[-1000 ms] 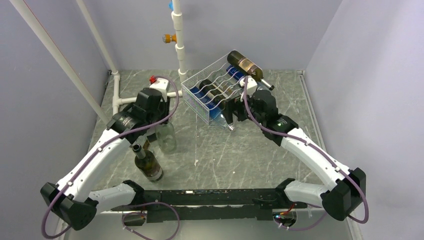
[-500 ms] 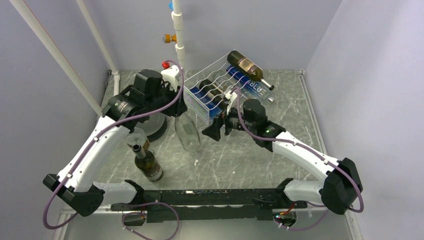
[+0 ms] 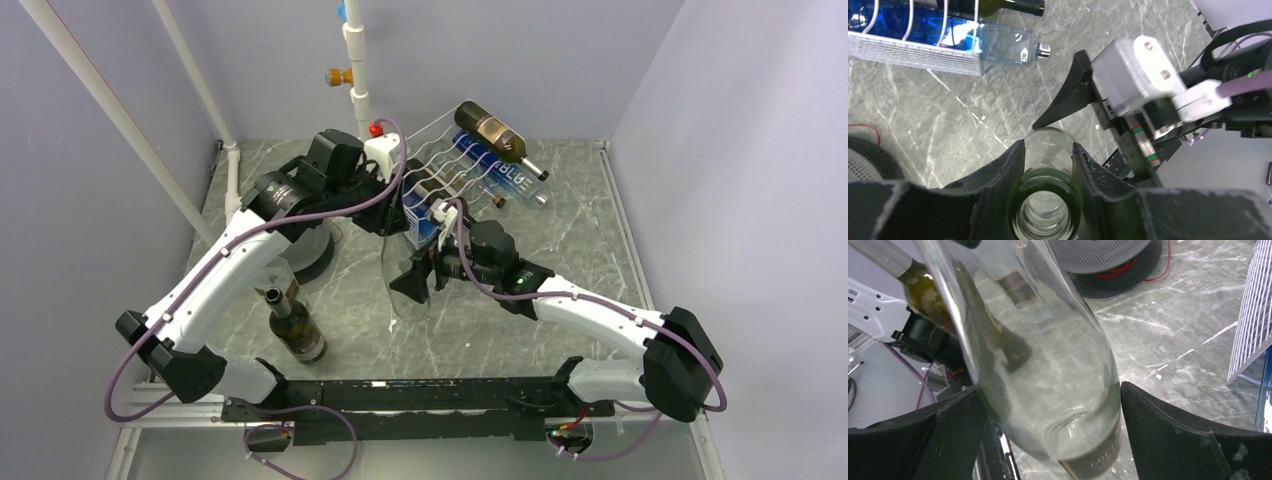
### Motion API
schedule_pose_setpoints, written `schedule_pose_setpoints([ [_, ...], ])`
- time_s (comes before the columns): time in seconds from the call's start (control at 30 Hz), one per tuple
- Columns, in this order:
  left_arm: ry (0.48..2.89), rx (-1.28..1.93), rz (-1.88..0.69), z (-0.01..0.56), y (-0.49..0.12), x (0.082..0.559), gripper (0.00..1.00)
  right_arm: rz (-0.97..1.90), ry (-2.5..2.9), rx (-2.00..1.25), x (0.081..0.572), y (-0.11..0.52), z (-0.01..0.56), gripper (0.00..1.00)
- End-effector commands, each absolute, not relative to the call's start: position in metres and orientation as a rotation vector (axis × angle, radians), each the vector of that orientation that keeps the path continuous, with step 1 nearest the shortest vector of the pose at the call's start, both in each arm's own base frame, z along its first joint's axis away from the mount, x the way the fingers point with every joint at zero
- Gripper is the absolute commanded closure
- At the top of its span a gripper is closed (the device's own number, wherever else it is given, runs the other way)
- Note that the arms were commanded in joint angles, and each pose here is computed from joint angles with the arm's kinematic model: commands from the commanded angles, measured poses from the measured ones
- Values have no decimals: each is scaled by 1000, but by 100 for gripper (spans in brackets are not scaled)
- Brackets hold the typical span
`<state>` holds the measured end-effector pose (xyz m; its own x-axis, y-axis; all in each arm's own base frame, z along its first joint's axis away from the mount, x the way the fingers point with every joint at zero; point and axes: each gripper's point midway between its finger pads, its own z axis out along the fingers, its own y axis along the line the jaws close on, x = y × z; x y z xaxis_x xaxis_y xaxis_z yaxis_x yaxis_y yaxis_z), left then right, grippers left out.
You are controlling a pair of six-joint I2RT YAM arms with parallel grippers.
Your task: Put the wine bottle on the wine rack
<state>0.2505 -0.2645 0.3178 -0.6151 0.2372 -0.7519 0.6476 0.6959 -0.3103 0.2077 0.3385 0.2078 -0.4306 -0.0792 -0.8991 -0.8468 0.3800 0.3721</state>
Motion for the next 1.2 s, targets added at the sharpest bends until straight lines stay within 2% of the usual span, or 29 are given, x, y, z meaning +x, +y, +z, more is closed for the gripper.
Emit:
schedule_pose_setpoints([
  [0.0,1973,686,-913,388,-291,245,100,1066,1717,-757,217,348,215,0],
  [0.13,1970,700,-920,388,-300,244,100,1042,1716,-668,220,349,212,0],
  [0.2,1978,706,-921,386,-303,244,100,1035,1705,-618,223,345,217,8],
  [0.23,1982,707,-924,386,-304,245,100,1041,1697,-605,222,344,220,20],
  [0.3,1994,709,-930,386,-306,245,98,1068,1688,-579,221,344,227,69],
  [0.33,1994,713,-938,386,-308,245,85,1088,1678,-578,219,345,231,93],
  [0.37,1991,715,-943,388,-308,245,69,1107,1670,-572,216,346,235,100],
  [0.4,1984,715,-944,389,-308,244,52,1124,1664,-552,216,345,239,100],
  [0.47,1960,712,-936,394,-306,245,7,1148,1642,-491,217,341,247,100],
  [0.5,1941,714,-927,399,-304,244,1,1156,1633,-459,217,339,252,100],
  [0.87,1572,625,-734,448,-257,247,1,1147,1560,-41,238,281,332,100],
  [1.07,1418,741,-800,431,-271,234,1,1225,1454,151,250,245,375,100],
  [1.17,1453,830,-866,406,-285,227,0,1238,1434,123,250,248,392,100],
])
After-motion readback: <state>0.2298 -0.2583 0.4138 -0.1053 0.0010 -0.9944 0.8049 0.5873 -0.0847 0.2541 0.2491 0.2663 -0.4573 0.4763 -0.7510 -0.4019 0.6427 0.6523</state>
